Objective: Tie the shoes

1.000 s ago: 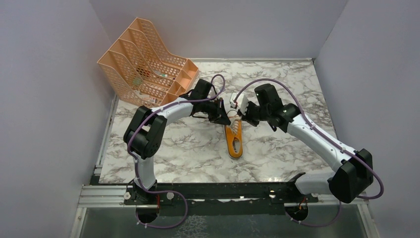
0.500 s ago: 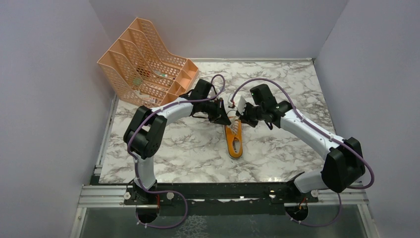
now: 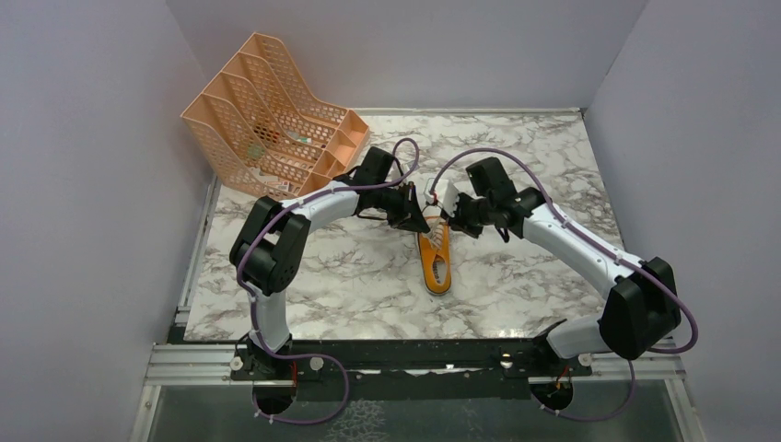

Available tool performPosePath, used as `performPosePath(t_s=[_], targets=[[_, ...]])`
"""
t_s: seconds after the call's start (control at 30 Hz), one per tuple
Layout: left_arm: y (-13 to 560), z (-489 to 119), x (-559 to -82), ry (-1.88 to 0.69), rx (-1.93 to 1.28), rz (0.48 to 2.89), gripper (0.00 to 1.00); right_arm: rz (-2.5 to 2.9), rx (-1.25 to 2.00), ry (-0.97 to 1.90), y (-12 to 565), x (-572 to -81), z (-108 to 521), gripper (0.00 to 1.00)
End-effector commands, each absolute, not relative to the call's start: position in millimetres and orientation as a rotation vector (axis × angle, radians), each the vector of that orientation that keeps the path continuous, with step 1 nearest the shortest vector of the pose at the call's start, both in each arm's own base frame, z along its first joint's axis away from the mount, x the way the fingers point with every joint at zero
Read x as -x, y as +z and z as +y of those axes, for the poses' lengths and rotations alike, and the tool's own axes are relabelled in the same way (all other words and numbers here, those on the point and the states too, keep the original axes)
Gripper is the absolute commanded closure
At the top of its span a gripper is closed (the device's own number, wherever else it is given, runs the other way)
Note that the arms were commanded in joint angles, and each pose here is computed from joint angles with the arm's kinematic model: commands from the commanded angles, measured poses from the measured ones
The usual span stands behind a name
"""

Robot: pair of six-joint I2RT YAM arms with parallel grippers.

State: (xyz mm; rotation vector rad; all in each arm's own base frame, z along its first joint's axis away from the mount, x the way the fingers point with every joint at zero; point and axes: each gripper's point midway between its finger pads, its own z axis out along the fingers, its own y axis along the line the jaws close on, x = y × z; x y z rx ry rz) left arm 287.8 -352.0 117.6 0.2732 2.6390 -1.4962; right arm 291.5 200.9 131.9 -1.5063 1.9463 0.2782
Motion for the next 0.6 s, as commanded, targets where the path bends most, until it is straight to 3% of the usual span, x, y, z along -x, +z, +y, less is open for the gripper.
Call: performPosePath(t_s=[0.0, 0.33, 0.57], targets=[[131.9, -354.8, -288.8, -1.495, -0.337, 2.592, 1.0, 1.875, 1.644, 0.392, 133.2, -267.3, 205.2, 0.99], [125.7, -354.0, -285.7, -1.496, -0.532, 2.522, 1.0, 1.792, 1.756, 0.635, 146.9, -220.8, 212.5, 0.99], [117.9, -350.8, -282.3, -1.481, -0.589, 2.508, 1.0, 1.865, 1.699, 0.471, 153.7, -239.5, 198.8, 0.99]])
